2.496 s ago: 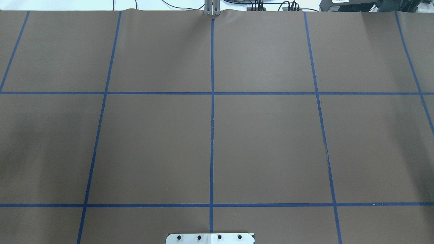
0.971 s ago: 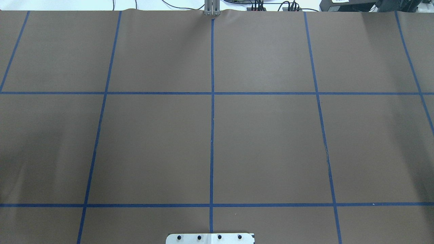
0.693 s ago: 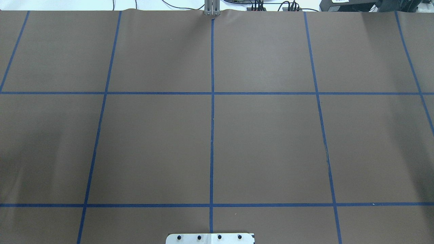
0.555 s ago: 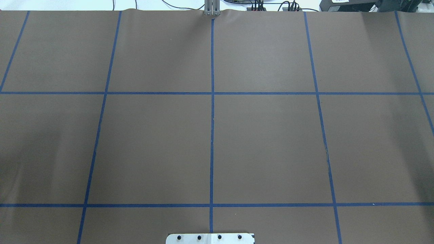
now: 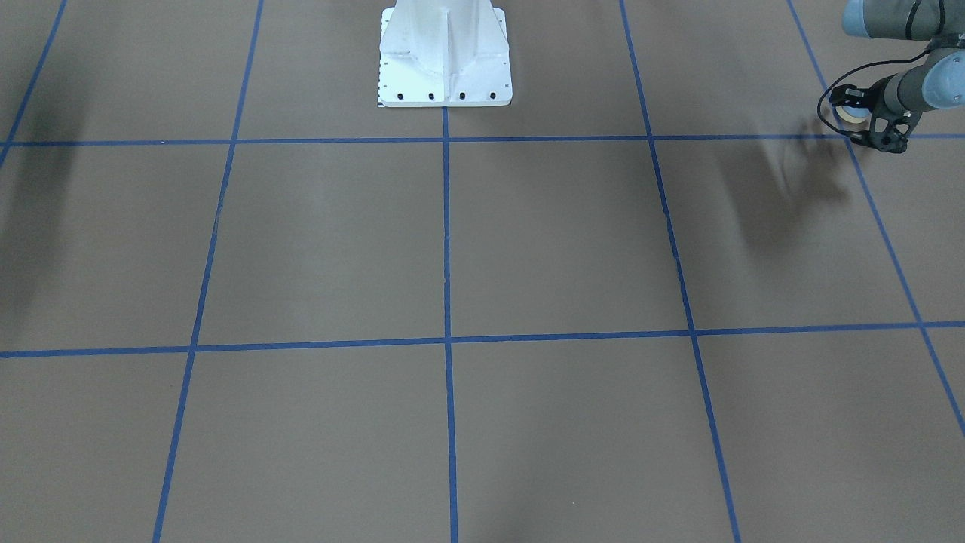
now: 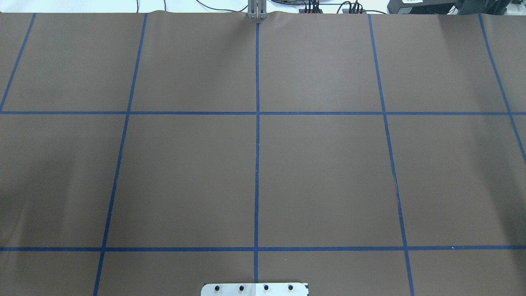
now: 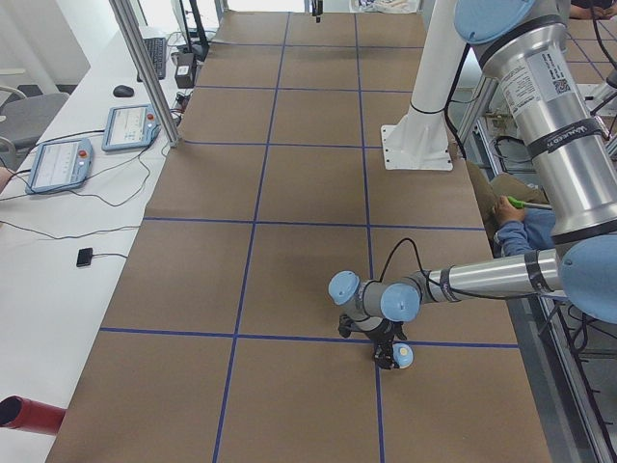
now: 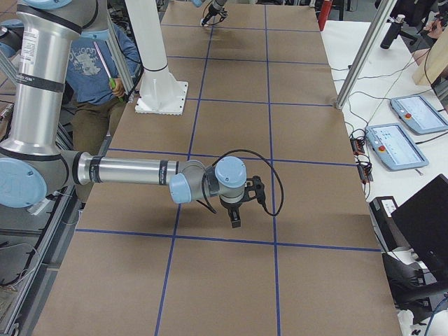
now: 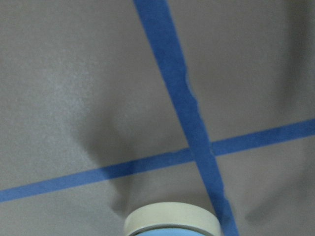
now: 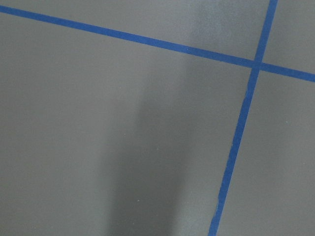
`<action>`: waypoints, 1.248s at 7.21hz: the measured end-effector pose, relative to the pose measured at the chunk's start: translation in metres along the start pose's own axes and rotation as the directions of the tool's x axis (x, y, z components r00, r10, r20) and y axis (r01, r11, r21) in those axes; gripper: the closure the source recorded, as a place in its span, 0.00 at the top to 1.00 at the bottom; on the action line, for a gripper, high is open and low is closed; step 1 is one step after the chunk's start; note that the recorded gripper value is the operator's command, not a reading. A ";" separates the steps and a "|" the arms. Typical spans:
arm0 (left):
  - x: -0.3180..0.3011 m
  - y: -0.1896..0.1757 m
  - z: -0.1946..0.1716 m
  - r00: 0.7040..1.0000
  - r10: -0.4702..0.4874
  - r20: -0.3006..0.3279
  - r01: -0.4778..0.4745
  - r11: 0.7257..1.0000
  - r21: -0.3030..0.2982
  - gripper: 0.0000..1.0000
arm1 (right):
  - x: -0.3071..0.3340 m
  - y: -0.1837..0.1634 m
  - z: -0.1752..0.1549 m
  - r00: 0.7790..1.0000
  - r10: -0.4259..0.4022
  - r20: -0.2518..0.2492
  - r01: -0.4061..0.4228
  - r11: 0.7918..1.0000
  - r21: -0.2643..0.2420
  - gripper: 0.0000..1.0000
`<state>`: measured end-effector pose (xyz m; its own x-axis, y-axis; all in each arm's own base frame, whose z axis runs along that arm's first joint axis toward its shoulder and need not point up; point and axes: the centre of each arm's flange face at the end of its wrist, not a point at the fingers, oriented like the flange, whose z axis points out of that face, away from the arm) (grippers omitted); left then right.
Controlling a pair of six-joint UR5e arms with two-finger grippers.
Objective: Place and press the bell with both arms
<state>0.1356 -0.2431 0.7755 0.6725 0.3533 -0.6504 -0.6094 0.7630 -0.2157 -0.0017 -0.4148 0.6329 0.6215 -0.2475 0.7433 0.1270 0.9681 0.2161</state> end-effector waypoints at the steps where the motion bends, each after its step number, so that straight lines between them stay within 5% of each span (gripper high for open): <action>1: 0.000 0.000 0.001 1.000 0.001 0.000 -0.001 1.000 -0.002 0.39 | 0.000 0.000 0.000 1.000 -0.001 0.000 0.001 1.000 0.001 1.00; 3: -0.001 0.001 0.002 1.000 0.003 -0.001 -0.003 1.000 -0.002 0.12 | -0.001 -0.001 -0.001 1.000 -0.003 0.000 0.003 1.000 0.003 1.00; 5: 0.001 0.000 0.001 1.000 0.015 -0.011 -0.015 1.000 0.010 0.10 | -0.002 -0.001 -0.001 1.000 -0.003 0.000 0.003 1.000 0.003 1.00; 9: 0.035 -0.005 -0.025 0.990 0.054 -0.129 -0.049 0.998 0.046 0.08 | 0.000 0.000 0.000 1.000 0.001 0.000 -0.001 1.000 -0.001 1.00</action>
<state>0.1522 -0.2480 0.7357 0.5786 0.3214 -0.7497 -0.6215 0.7689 -0.1501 -0.0017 -0.4148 0.6332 0.6217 -0.2461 0.7436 0.1268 0.9684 0.2146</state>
